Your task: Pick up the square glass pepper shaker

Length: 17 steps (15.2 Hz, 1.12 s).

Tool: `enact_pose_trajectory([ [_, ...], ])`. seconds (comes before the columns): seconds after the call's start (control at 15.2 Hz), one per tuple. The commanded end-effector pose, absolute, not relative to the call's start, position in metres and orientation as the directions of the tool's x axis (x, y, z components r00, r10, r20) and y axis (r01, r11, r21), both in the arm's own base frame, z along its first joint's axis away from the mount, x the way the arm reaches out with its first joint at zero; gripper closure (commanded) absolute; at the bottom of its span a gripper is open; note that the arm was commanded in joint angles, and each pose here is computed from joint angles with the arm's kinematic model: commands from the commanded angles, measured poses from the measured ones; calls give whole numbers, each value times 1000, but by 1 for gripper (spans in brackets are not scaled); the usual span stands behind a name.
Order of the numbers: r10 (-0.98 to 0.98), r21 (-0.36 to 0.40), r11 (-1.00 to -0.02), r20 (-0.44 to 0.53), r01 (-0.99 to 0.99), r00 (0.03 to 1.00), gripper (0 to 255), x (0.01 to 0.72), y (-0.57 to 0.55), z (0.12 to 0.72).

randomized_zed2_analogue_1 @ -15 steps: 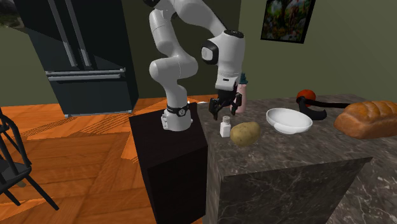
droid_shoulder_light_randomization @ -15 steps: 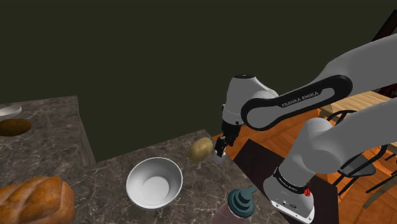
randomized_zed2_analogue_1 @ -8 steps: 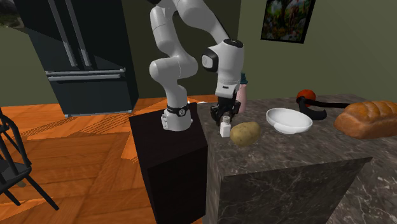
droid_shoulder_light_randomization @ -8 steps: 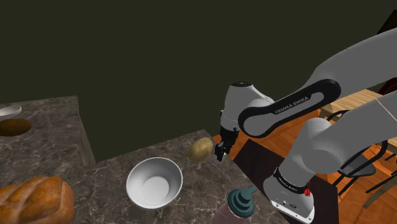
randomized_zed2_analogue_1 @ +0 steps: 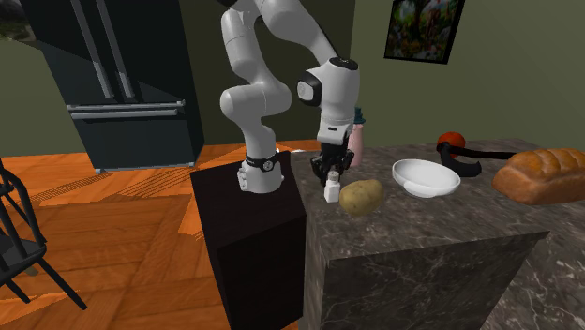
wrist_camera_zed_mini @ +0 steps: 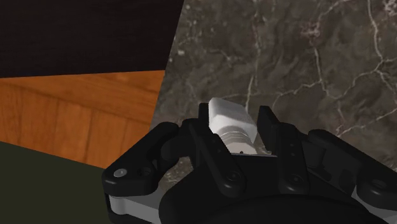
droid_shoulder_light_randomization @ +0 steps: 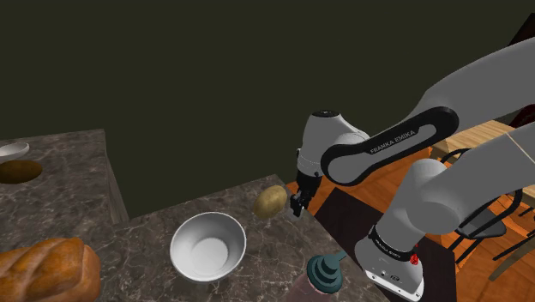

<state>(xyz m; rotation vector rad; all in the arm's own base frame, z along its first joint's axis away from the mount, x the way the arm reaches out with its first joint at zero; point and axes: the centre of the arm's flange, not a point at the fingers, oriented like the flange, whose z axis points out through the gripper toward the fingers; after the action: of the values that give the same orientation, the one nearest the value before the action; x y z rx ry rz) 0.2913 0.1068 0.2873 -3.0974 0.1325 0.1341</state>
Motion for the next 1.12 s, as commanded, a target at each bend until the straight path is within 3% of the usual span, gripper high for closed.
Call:
enact_pose_trajectory([
  [0.0,-83,-34,-996,-89,-87,993,255,291,107,287],
  [1.06,-83,-34,-996,-89,-87,993,255,291,107,367],
])
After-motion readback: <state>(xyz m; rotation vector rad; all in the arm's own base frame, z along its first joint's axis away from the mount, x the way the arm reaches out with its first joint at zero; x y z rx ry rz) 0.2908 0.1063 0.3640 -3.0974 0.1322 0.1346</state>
